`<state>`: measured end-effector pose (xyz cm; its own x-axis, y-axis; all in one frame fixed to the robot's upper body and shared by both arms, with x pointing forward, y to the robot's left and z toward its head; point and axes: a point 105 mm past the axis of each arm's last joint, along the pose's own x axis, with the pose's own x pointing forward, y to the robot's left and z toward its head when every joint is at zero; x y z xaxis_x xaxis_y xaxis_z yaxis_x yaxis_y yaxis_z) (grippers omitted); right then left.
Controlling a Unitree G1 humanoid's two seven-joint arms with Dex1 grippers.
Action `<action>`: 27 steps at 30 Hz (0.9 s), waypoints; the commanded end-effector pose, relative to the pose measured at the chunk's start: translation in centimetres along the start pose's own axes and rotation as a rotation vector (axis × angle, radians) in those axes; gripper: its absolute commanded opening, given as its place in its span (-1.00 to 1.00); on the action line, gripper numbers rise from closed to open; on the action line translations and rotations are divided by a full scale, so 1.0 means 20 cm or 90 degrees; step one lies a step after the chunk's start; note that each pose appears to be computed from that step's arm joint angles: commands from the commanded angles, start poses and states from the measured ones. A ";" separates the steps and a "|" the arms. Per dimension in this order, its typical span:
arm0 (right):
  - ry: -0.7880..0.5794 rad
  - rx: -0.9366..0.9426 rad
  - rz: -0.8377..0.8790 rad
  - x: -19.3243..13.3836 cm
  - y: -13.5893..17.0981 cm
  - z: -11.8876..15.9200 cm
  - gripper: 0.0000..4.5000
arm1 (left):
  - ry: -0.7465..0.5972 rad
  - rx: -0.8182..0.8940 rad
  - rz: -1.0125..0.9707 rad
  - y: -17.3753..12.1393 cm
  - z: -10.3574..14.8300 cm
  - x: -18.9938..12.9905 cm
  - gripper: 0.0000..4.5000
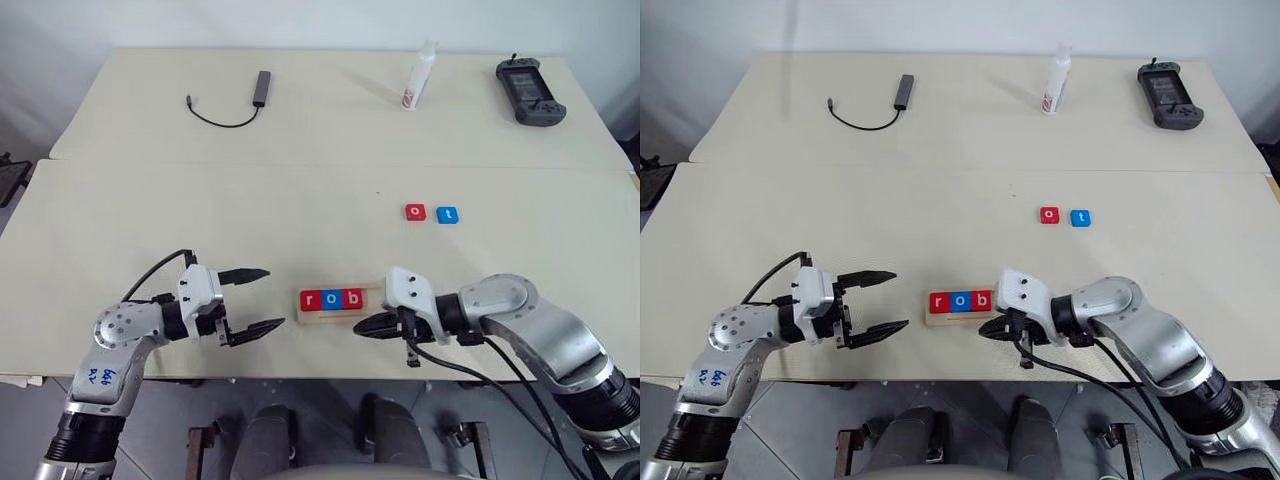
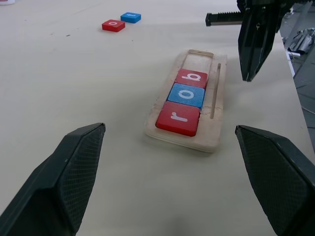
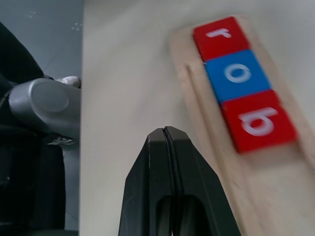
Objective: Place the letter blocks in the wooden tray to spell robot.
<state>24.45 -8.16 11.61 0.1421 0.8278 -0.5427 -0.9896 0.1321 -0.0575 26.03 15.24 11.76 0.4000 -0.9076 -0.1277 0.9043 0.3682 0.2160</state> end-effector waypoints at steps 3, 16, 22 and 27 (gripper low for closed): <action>-0.016 -0.016 0.004 0.09 0.03 0.06 -0.99 | -0.019 0.021 -0.002 -0.01 0.06 -0.01 1.00; -0.014 0.003 -0.068 0.18 -0.04 0.05 -0.99 | -0.024 0.027 -0.005 -0.01 0.07 0.02 1.00; -0.021 0.009 -0.071 0.17 -0.05 0.05 -0.99 | -0.029 0.029 -0.008 0.00 0.08 0.03 1.00; -0.052 0.013 -0.046 0.13 -0.03 0.08 -0.99 | -0.032 0.030 -0.009 0.01 0.08 0.03 1.00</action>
<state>25.66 -5.02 10.28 0.2200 0.8327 -0.5082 -0.9736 0.2198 -0.0613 26.28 14.61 12.77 0.3884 -0.9158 -0.1021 0.9020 0.3551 0.2457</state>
